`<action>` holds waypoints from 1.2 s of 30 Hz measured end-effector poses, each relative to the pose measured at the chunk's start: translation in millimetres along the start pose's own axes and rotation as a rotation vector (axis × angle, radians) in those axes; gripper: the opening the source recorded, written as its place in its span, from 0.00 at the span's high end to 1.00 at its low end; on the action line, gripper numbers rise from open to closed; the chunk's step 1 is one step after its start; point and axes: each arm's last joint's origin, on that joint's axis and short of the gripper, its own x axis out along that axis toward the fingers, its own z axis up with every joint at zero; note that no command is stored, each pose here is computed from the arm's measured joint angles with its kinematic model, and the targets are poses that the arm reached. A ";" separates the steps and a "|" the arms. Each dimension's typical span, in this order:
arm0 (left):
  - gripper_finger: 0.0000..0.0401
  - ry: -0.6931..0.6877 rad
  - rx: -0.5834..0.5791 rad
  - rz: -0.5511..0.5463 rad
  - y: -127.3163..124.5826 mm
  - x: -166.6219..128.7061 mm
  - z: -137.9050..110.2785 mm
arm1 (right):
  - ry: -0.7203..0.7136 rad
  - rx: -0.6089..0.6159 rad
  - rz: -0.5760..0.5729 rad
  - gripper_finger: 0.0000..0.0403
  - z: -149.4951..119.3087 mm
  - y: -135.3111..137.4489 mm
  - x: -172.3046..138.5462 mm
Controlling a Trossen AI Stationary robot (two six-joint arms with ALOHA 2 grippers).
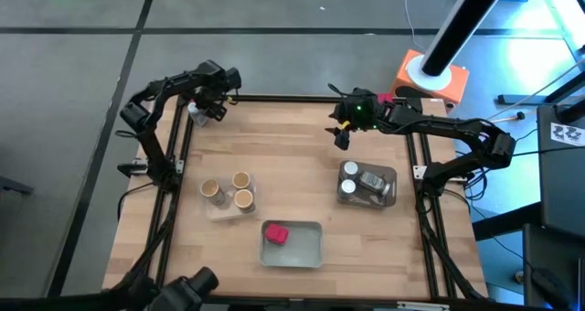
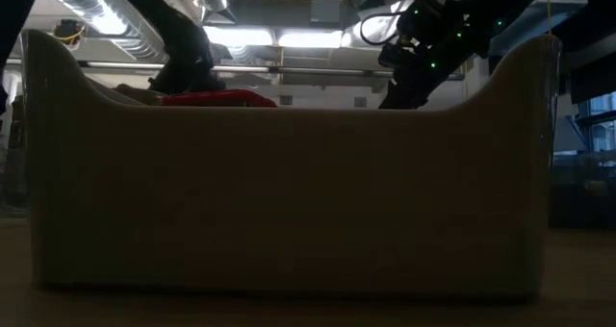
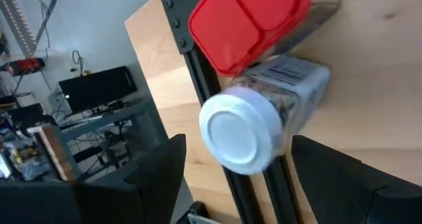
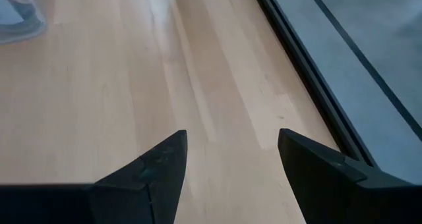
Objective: Sort spices by type
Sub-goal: Put the white seasoning bottle into the black bin
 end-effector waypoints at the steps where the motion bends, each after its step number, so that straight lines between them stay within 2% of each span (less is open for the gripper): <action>1: 0.34 0.008 0.002 0.002 0.2 3.1 -0.5 | -0.002 0.000 0.009 0.41 0.0 0.3 0.0; 8: 0.34 0.005 -0.012 -0.003 -5.4 15.8 -1.4 | -0.009 0.000 0.037 0.41 0.3 1.1 0.0; 14: 0.34 0.011 0.042 0.000 -8.8 24.8 -5.1 | -0.001 0.001 0.039 0.41 -0.5 1.3 0.0; 28: 0.34 -0.025 0.117 -0.017 -21.7 13.6 -10.0 | -0.005 0.001 0.038 0.41 -0.1 1.2 0.0; 36: 0.34 -0.085 0.144 -0.055 -36.8 -8.9 -12.7 | -0.005 0.001 0.038 0.41 -0.1 1.2 0.0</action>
